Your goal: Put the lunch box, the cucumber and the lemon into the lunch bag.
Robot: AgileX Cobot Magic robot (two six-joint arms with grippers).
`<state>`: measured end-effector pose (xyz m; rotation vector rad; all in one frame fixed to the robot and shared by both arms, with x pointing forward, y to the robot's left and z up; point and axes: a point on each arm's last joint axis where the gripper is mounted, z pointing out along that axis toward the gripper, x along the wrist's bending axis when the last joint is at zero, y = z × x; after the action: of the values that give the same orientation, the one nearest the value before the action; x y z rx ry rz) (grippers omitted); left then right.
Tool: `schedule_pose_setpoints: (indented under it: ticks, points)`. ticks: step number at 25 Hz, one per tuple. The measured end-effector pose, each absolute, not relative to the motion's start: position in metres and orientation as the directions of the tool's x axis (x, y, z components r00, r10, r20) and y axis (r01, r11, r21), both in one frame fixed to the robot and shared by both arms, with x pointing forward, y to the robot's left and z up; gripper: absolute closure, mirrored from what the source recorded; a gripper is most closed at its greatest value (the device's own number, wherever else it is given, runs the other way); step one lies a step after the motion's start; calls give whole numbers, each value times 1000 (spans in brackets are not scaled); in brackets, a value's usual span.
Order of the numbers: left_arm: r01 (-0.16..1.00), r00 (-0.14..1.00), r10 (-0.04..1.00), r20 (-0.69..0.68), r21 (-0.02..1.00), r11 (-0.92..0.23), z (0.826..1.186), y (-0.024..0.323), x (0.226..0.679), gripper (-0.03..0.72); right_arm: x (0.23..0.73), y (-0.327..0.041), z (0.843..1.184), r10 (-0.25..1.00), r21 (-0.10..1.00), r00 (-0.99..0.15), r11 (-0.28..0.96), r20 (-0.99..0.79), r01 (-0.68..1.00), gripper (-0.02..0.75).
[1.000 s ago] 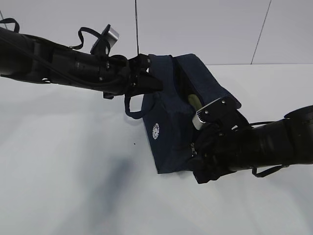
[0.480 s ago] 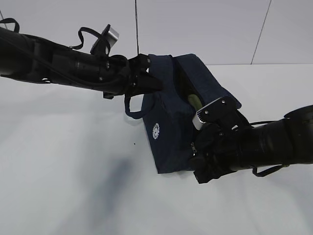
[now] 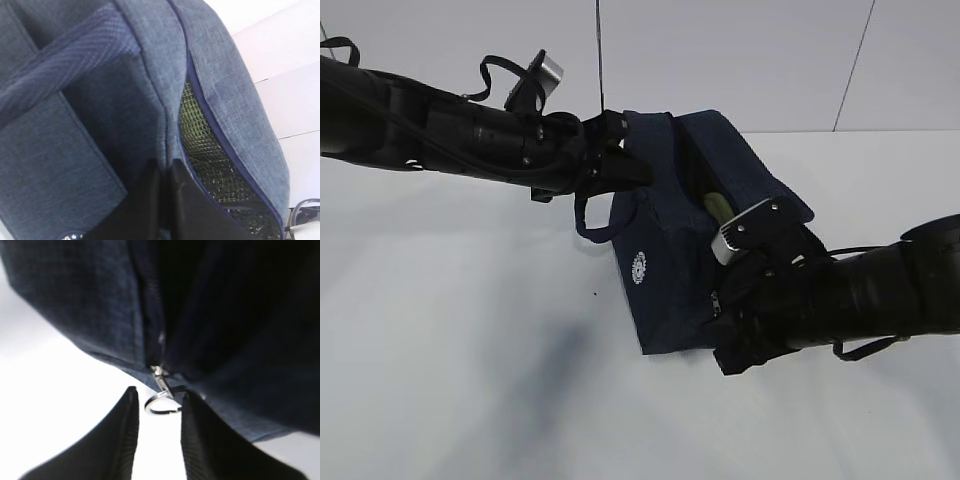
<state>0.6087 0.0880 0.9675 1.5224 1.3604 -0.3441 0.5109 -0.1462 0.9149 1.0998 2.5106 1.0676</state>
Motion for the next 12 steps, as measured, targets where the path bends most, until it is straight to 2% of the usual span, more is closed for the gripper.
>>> schedule_pose_setpoints:
  ticks: [12]
  points:
    - [860, 321, 569, -757, 484, 159, 968, 88, 609, 694, 511, -146, 915, 703, 688, -704, 464, 97, 558, 518]
